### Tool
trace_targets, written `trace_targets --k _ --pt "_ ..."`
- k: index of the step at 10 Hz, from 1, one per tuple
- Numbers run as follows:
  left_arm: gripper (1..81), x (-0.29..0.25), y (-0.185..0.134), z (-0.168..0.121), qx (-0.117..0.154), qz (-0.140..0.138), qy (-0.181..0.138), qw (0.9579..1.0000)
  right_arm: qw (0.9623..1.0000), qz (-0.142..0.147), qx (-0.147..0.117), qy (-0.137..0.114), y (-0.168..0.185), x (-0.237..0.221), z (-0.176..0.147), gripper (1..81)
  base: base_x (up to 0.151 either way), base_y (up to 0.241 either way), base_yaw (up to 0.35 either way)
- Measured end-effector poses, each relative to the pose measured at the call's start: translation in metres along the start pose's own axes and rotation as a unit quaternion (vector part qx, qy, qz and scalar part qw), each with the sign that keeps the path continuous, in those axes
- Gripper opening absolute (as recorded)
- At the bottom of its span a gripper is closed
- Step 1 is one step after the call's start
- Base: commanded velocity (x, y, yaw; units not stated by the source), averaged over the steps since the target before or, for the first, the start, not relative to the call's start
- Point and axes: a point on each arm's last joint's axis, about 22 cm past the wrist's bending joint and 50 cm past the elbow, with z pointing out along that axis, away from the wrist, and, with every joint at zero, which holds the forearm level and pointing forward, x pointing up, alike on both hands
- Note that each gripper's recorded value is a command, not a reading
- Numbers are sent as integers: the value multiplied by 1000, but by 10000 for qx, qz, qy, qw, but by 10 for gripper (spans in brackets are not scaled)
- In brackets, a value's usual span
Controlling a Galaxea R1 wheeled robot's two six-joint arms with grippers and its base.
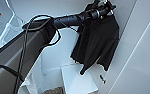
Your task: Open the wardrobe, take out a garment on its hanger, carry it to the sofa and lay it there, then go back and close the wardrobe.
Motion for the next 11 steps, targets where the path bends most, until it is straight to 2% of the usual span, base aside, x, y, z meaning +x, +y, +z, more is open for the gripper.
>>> trace_targets --k 2,4,5,7,8,11 --pt "10 -4 -23 -12 343 -19 -88 9994 10000 -41 10 -2 1 1 -1 811 0 0 0" --pt "10 -7 -45 -32 751 79 -132 9971 9995 -294 6 -116 2 8 0 811 0 0 0" --pt "10 0 -51 -44 882 171 -75 9959 9990 -428 16 -144 0 15 0 811 0 0 0" --pt "10 22 -70 -61 1164 283 95 9927 9986 -503 13 -160 1 19 0 811 0 0 0" --pt "10 24 -75 -64 1245 298 100 9917 9986 -500 28 -147 0 19 0 811 0 0 0" --pt "10 10 -69 -62 1180 298 -37 9926 9986 -517 71 -118 -2 21 0 811 0 0 0"
